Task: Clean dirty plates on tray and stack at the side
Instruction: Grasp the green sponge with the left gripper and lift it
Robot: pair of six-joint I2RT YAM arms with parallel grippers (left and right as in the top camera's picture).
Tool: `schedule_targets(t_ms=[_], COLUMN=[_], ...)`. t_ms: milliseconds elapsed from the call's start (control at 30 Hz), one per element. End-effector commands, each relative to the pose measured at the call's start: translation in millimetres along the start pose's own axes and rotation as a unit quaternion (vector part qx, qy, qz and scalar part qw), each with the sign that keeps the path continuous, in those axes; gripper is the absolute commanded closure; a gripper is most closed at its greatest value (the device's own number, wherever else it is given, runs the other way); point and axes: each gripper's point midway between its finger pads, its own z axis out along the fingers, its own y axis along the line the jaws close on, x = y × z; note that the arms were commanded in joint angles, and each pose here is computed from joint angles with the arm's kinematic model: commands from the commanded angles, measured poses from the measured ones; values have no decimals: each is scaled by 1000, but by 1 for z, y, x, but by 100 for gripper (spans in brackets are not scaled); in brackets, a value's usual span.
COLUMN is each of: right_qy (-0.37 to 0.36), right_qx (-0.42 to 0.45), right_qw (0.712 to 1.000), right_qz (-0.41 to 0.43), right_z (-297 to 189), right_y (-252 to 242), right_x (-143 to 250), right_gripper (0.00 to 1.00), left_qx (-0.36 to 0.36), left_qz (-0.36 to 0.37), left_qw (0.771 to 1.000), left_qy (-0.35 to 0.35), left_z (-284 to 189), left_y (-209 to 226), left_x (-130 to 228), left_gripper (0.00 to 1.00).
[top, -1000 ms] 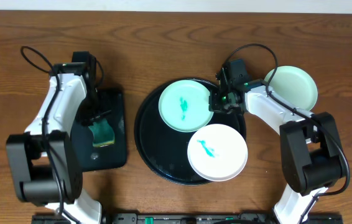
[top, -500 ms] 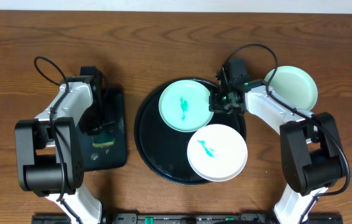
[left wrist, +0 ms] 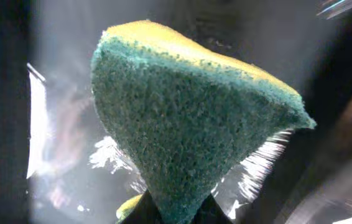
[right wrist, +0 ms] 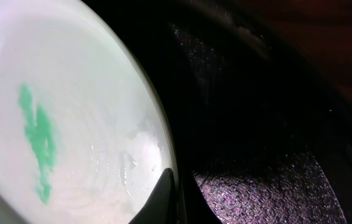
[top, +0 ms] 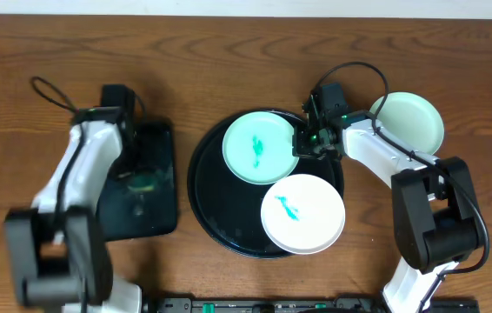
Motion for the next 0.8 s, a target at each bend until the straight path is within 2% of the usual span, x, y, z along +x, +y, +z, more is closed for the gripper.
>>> schedule_targets(t_ms=[0, 200, 400, 567, 767], right_qy=[14, 14, 14, 13, 14], right_qx=[10, 10, 10, 10, 10], right_qw=[1000, 1000, 1000, 1000, 1000], right_qz=[0, 0, -1, -1, 0], right_z=[5, 5, 5, 5, 5], right_y=[-6, -6, -6, -6, -6], right_x=[6, 6, 6, 6, 6], right_gripper=[99, 99, 99, 99, 99], left_qx=[32, 72, 97, 105, 105], left_qz=[0, 4, 22, 35, 37], left_qw=[995, 975, 947, 931, 929], left_qy=[-94, -212, -305, -349, -353], left_z=[-58, -136, -193, -218, -220], left_y=[0, 4, 12, 16, 17], left_x=[-13, -8, 8, 19, 20], left_gripper=[93, 93, 93, 93, 93])
